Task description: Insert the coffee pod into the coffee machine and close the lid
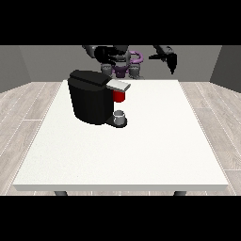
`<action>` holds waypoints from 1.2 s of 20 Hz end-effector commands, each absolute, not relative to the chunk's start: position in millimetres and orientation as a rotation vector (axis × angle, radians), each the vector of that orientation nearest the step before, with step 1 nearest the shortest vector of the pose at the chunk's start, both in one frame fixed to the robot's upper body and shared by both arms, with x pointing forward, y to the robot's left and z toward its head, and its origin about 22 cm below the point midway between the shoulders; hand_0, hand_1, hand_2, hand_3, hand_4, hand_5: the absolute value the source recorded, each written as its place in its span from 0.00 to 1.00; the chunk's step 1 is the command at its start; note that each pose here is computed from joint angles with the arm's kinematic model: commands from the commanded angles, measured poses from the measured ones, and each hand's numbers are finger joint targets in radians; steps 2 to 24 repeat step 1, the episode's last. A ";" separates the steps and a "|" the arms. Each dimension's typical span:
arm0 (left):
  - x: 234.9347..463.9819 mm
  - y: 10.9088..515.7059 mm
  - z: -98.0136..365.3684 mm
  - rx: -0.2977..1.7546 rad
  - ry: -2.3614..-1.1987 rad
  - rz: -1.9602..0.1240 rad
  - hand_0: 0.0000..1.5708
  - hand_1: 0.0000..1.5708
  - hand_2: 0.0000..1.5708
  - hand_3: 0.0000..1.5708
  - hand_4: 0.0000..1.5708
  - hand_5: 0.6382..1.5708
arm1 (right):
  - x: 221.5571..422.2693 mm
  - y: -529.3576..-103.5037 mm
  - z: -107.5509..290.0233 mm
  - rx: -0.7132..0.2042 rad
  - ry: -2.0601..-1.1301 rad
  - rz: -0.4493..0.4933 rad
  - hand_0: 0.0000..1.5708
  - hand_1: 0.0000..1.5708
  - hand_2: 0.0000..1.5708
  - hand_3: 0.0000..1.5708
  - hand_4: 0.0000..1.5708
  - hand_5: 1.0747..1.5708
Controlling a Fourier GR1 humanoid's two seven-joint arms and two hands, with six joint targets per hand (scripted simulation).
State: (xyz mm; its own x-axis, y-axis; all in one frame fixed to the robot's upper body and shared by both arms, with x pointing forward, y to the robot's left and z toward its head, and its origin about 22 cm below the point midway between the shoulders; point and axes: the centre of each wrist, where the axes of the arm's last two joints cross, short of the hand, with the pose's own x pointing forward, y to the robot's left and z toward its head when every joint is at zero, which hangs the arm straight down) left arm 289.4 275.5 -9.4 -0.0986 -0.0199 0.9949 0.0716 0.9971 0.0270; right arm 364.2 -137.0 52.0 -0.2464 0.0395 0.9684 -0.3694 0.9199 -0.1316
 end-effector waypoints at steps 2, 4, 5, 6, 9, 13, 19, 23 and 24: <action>273.6 279.8 -26.3 -0.009 -1.587 -0.033 0.00 0.00 0.00 0.00 0.12 1.00 | 315.1 -152.2 -11.8 0.281 -1.658 0.269 0.00 0.00 0.00 0.00 0.10 1.00; 273.6 279.8 -26.3 -0.009 -1.587 -0.033 0.00 0.00 0.00 0.00 0.12 1.00 | 315.1 -152.2 -11.8 0.281 -1.658 0.269 0.00 0.00 0.00 0.00 0.10 1.00; 273.6 279.8 -26.3 -0.009 -1.587 -0.033 0.00 0.00 0.00 0.00 0.12 1.00 | 315.1 -152.2 -11.8 0.281 -1.658 0.269 0.00 0.00 0.00 0.00 0.10 1.00; 273.6 279.8 -26.3 -0.009 -1.587 -0.033 0.00 0.00 0.00 0.00 0.12 1.00 | 315.1 -152.2 -11.8 0.281 -1.658 0.269 0.00 0.00 0.00 0.00 0.10 1.00; 273.6 279.8 -26.3 -0.009 -1.587 -0.033 0.00 0.00 0.00 0.00 0.12 1.00 | 315.1 -152.2 -11.8 0.281 -1.658 0.269 0.00 0.00 0.00 0.00 0.10 1.00; 273.6 279.8 -26.3 -0.009 -1.587 -0.033 0.00 0.00 0.00 0.00 0.12 1.00 | 315.1 -152.2 -11.8 0.281 -1.658 0.269 0.00 0.00 0.00 0.00 0.10 1.00; 273.6 279.8 -26.3 -0.009 -1.587 -0.033 0.00 0.00 0.00 0.00 0.12 1.00 | 315.1 -152.2 -11.8 0.281 -1.658 0.269 0.00 0.00 0.00 0.00 0.10 1.00; 273.6 279.8 -26.3 -0.009 -1.587 -0.033 0.00 0.00 0.00 0.00 0.12 1.00 | 315.1 -152.2 -11.8 0.281 -1.658 0.269 0.00 0.00 0.00 0.00 0.10 1.00; 273.6 279.8 -26.3 -0.009 -1.587 -0.033 0.00 0.00 0.00 0.00 0.12 1.00 | 315.1 -152.2 -11.8 0.281 -1.658 0.269 0.00 0.00 0.00 0.00 0.10 1.00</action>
